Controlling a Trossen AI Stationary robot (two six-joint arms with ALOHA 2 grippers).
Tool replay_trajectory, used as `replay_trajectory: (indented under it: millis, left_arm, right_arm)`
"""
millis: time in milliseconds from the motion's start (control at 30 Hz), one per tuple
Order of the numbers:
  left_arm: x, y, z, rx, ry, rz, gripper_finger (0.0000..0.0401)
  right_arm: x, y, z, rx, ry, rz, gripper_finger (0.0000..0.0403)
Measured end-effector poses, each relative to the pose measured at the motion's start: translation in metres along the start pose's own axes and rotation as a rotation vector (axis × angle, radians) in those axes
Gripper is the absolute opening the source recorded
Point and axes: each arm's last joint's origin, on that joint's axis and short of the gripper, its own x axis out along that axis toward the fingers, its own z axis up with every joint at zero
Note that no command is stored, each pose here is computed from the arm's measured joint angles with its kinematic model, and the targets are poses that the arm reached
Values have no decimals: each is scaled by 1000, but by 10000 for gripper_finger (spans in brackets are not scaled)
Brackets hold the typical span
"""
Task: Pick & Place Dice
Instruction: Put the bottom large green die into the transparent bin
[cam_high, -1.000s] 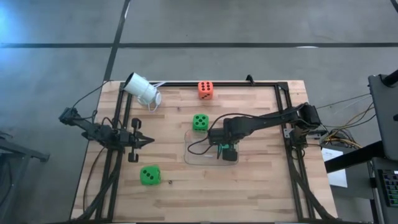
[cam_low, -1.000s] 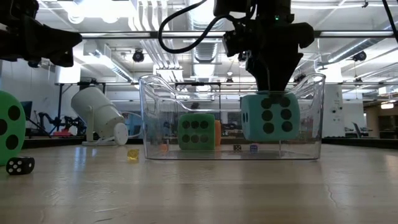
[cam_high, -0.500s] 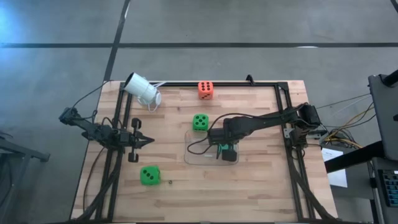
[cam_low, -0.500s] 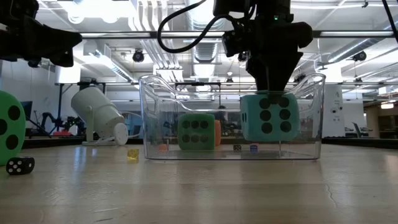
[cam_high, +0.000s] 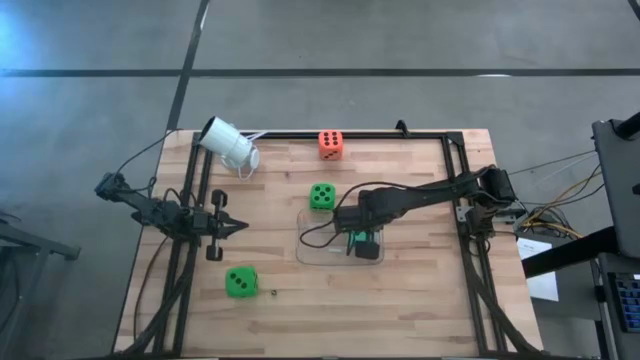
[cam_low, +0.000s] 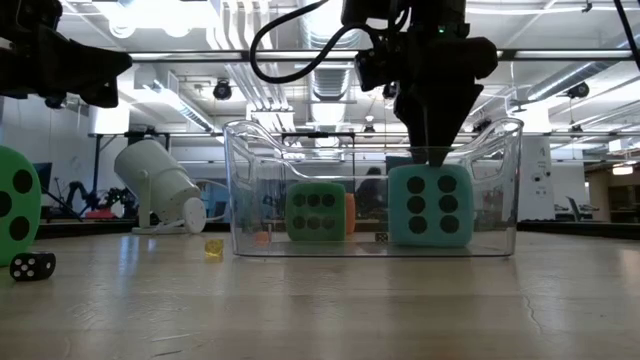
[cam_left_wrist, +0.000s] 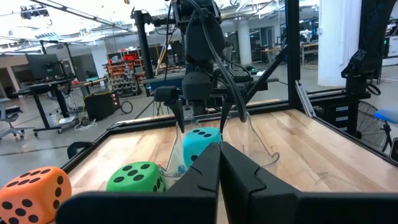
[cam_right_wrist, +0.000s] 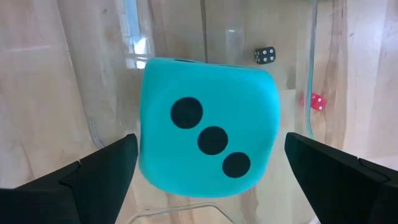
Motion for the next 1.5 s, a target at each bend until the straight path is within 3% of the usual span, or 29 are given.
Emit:
replay_trajectory:
  millis: [267, 600, 833, 1067, 1500]
  left_arm:
    - [0, 0, 0, 0, 0, 0, 10]
    - [0, 0, 0, 0, 0, 0, 10]
    - [0, 0, 0, 0, 0, 0, 10]
    - [0, 0, 0, 0, 0, 0, 10]
    - [0, 0, 0, 0, 0, 0, 10]
  right_arm:
    - [-13, -1, 1, 8, -44, 9, 400]
    - [-62, -6, 3, -17, -209, 43, 400]
    - [-97, -7, -14, -43, -334, 56, 400]
    - [-127, 2, -41, -74, -478, -61, 400]
    - [-120, 23, -77, -154, -606, -9, 400]
